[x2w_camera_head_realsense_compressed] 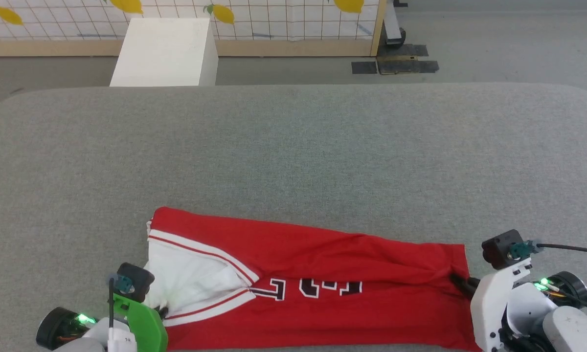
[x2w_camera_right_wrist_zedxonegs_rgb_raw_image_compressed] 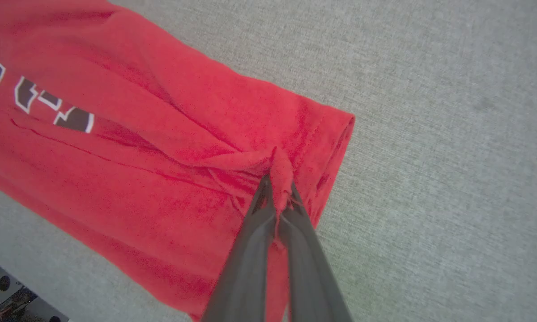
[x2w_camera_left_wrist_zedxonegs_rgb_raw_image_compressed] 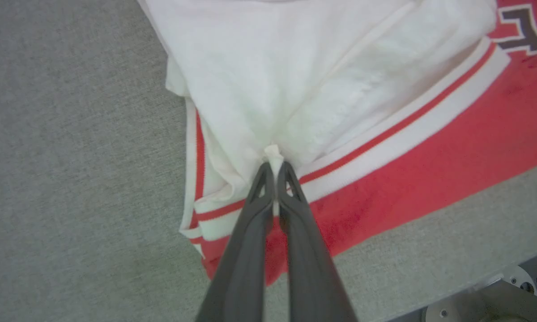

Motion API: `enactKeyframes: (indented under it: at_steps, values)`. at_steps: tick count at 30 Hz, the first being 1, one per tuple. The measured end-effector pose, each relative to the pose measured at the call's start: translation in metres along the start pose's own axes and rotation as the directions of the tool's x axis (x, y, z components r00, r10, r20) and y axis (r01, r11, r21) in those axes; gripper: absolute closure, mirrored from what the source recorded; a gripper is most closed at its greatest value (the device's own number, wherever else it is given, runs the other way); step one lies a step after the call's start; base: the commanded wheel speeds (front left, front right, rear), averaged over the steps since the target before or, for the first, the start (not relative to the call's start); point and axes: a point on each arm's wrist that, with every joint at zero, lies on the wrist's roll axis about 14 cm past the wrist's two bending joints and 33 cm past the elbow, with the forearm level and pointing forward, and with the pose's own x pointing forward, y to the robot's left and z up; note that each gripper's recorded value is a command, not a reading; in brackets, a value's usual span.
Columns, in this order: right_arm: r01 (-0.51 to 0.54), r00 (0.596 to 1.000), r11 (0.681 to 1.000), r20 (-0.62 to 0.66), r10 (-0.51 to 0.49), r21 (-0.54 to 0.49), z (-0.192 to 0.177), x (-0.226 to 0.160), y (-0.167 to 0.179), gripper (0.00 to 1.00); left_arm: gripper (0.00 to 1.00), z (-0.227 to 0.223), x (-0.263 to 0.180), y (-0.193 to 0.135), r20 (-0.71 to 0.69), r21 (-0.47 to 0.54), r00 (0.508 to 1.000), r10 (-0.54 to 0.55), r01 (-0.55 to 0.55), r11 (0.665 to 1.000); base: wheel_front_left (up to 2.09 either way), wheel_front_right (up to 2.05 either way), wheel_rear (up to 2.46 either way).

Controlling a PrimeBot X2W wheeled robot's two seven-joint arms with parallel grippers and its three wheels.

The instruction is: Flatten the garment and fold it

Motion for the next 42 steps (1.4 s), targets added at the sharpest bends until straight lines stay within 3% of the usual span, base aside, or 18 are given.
enactKeyframes:
  at_steps: [1, 6, 9, 16, 19, 24, 26, 31, 37, 39, 42]
  values:
    - [0.0, 1.0, 1.0, 0.004, 0.0, 0.0, 0.001, 0.001, 0.001, 0.0, 0.0, 0.0, 0.001, 0.002, 0.006, -0.001, 1.0, 0.007, -0.007, 1.0, 0.0, 0.0, 0.0]
    - [0.019, 0.991, 1.0, 0.134, -0.015, -0.023, 0.027, -0.011, 0.002, 0.0, 0.0, 0.021, -0.006, 0.008, 0.151, 0.005, 0.987, 0.057, -0.058, 0.998, 0.0, 0.0, 0.0]
    - [0.045, 0.977, 0.998, 0.211, -0.037, -0.036, 0.043, -0.027, -0.001, 0.0, 0.0, 0.049, -0.019, 0.016, 0.306, -0.002, 0.944, 0.125, -0.131, 0.991, 0.0, 0.0, 0.0]
    - [0.116, 0.94, 0.993, 0.324, -0.11, -0.001, 0.071, -0.053, -0.014, 0.0, 0.0, 0.099, -0.052, 0.04, 0.591, -0.027, 0.753, 0.291, -0.341, 0.94, 0.0, 0.0, 0.0]
    - [0.137, 0.948, 0.99, 0.288, -0.137, 0.019, 0.064, -0.05, -0.02, 0.0, 0.0, 0.115, -0.059, 0.047, 0.646, -0.075, 0.673, 0.36, -0.413, 0.908, 0.0, 0.0, 0.0]
    - [0.137, 0.975, 0.989, 0.17, -0.144, 0.05, 0.041, -0.036, -0.024, 0.0, 0.0, 0.154, -0.088, 0.058, 0.754, -0.191, 0.462, 0.468, -0.527, 0.828, 0.0, 0.0, 0.0]
    - [0.131, 0.984, 0.989, 0.113, -0.138, 0.062, 0.03, -0.029, -0.024, 0.0, 0.0, 0.152, -0.093, 0.061, 0.757, -0.221, 0.42, 0.5, -0.556, 0.801, 0.0, 0.0, 0.0]
    - [0.079, 0.997, 0.993, -0.026, -0.077, 0.092, 0.002, -0.011, -0.013, 0.0, 0.0, 0.143, -0.101, 0.071, 0.745, -0.278, 0.354, 0.565, -0.605, 0.746, 0.0, 0.0, 0.0]
    - [0.049, 0.992, 0.994, -0.117, -0.037, 0.098, -0.013, 0.004, -0.007, 0.0, 0.0, 0.162, -0.114, 0.064, 0.804, -0.287, 0.307, 0.51, -0.551, 0.784, 0.0, 0.0, 0.0]
    - [0.043, 0.99, 0.994, -0.136, -0.029, 0.103, -0.016, 0.01, -0.006, 0.0, 0.0, 0.16, -0.115, 0.067, 0.802, -0.296, 0.309, 0.512, -0.538, 0.789, 0.0, 0.0, 0.0]
    - [0.033, 0.986, 0.994, -0.166, -0.015, 0.104, -0.018, 0.021, -0.005, 0.0, 0.0, 0.142, -0.105, 0.073, 0.77, -0.313, 0.362, 0.525, -0.503, 0.806, 0.0, 0.0, 0.0]
